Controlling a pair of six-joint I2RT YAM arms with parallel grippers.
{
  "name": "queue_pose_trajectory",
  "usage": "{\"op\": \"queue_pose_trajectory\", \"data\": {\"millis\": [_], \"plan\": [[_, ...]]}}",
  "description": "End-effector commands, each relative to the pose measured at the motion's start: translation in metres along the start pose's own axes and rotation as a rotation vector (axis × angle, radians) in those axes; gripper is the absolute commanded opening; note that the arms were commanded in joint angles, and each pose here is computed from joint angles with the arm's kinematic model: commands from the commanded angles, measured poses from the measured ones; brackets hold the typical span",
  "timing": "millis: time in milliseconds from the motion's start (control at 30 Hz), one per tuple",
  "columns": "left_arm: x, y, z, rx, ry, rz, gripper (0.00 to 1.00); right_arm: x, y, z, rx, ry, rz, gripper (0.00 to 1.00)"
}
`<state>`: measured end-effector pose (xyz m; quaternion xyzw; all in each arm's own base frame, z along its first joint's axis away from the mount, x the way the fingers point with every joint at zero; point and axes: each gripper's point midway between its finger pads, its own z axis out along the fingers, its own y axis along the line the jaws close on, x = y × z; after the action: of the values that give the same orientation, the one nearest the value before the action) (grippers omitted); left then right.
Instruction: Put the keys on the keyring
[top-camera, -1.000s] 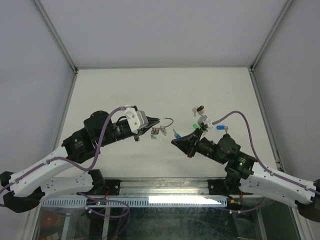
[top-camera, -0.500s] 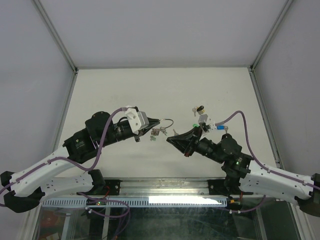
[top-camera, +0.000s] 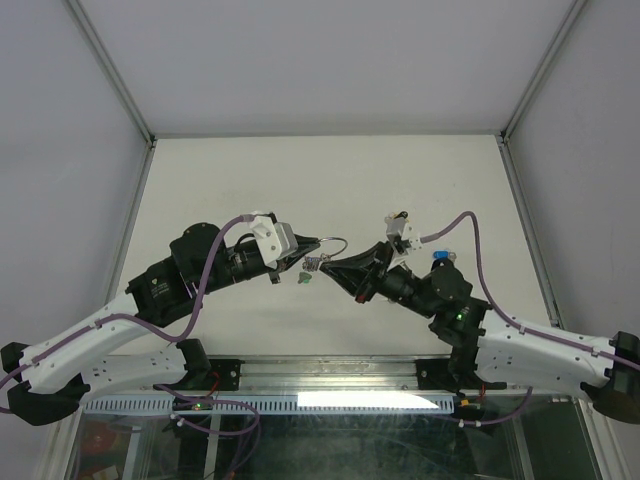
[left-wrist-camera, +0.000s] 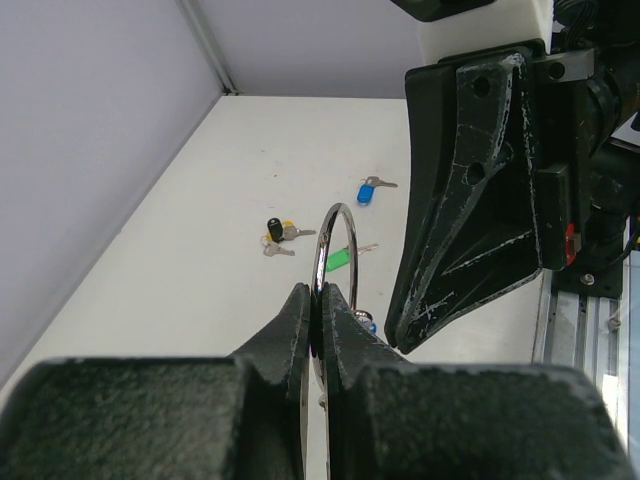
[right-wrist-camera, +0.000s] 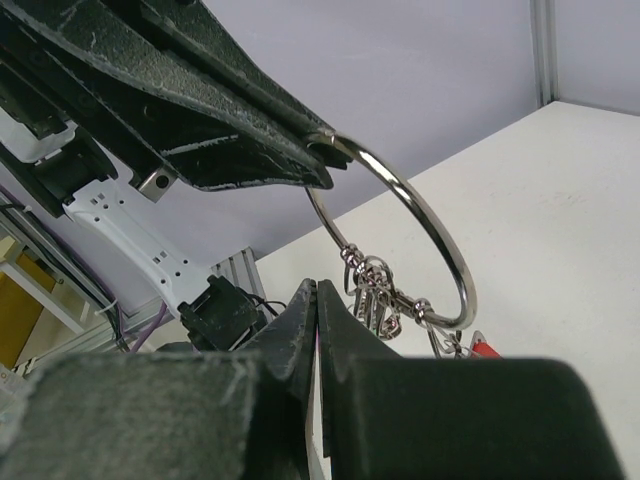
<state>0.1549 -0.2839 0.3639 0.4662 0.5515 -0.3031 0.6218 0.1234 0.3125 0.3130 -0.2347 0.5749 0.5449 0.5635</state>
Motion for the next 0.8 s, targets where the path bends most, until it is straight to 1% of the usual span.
{"op": "queue_pose_trajectory", "data": {"millis": [0,267,367,467,633,767], "plan": [[-0.025,-0.003,-0.001,0.013,-0.098,-0.009,0.0,-0.045,0.014,0.01,-0.031,-0.137,-0.02,0.0],[-0.027,-0.006,-0.002,0.033,-0.105,-0.008,0.0,-0.046,-0.008,0.017,0.089,-0.152,-0.003,0.0],[-0.029,-0.007,-0.002,0.04,-0.11,-0.008,0.0,-0.044,-0.02,0.019,0.162,-0.138,0.009,0.0],[-0.029,-0.009,-0.002,0.052,-0.112,-0.007,0.0,-0.041,-0.026,0.021,0.198,-0.12,0.015,0.0],[-0.028,-0.01,-0.001,0.053,-0.112,-0.006,0.0,-0.037,-0.021,0.022,0.168,-0.099,0.013,0.0],[-0.027,-0.004,-0.002,0.017,-0.114,-0.016,0.0,-0.036,-0.013,0.011,0.117,-0.103,-0.003,0.01]]}}
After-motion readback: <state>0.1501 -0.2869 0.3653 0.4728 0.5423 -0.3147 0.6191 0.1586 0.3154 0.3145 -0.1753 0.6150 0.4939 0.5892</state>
